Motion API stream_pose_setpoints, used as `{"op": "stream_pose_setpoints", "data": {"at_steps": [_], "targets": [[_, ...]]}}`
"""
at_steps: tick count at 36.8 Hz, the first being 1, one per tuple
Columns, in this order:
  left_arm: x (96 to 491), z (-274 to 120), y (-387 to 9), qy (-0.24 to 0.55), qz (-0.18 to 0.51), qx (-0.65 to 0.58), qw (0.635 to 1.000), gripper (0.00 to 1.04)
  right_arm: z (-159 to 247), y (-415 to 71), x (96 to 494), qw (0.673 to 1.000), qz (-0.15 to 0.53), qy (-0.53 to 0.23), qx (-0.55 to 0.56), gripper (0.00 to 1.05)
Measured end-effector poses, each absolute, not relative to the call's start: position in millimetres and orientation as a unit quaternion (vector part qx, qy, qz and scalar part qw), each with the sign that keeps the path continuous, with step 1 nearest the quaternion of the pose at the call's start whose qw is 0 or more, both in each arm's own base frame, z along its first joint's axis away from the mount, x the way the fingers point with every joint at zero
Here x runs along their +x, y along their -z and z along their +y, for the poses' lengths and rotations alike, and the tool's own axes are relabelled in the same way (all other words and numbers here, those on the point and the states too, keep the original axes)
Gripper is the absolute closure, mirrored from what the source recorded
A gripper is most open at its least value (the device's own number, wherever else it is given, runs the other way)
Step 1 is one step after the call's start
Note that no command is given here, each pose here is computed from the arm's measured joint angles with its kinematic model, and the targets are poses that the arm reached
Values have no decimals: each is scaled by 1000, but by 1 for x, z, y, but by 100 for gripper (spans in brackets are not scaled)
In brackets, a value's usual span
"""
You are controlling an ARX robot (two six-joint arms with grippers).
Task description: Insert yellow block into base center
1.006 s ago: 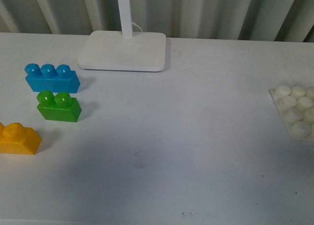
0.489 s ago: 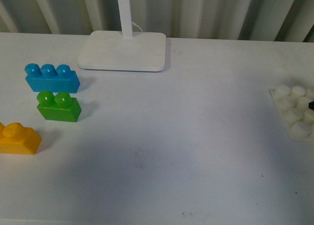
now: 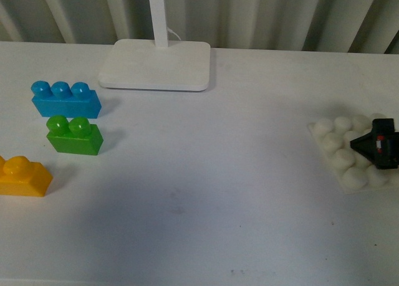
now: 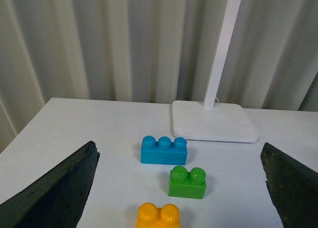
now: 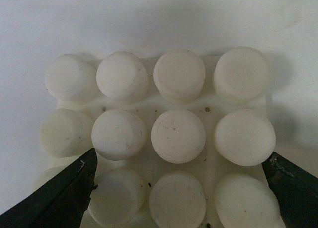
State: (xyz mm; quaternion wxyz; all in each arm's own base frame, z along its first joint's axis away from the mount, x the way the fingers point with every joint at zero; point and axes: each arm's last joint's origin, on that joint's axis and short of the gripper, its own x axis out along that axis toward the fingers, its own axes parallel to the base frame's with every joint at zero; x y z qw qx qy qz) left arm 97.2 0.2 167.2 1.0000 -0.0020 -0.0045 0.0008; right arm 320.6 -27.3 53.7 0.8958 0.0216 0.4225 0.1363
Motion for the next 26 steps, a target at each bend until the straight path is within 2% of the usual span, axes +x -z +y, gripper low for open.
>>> {"op": "stream_pose_setpoints", "data": {"at_steps": [11, 26], "targets": [[97, 0, -167, -1, -4, -2, 1000, 6, 53, -57, 314, 886, 434, -159, 27, 9], [97, 0, -167, -1, -4, -2, 1000, 6, 160, -58, 332, 881, 441, -160, 67, 9]]}}
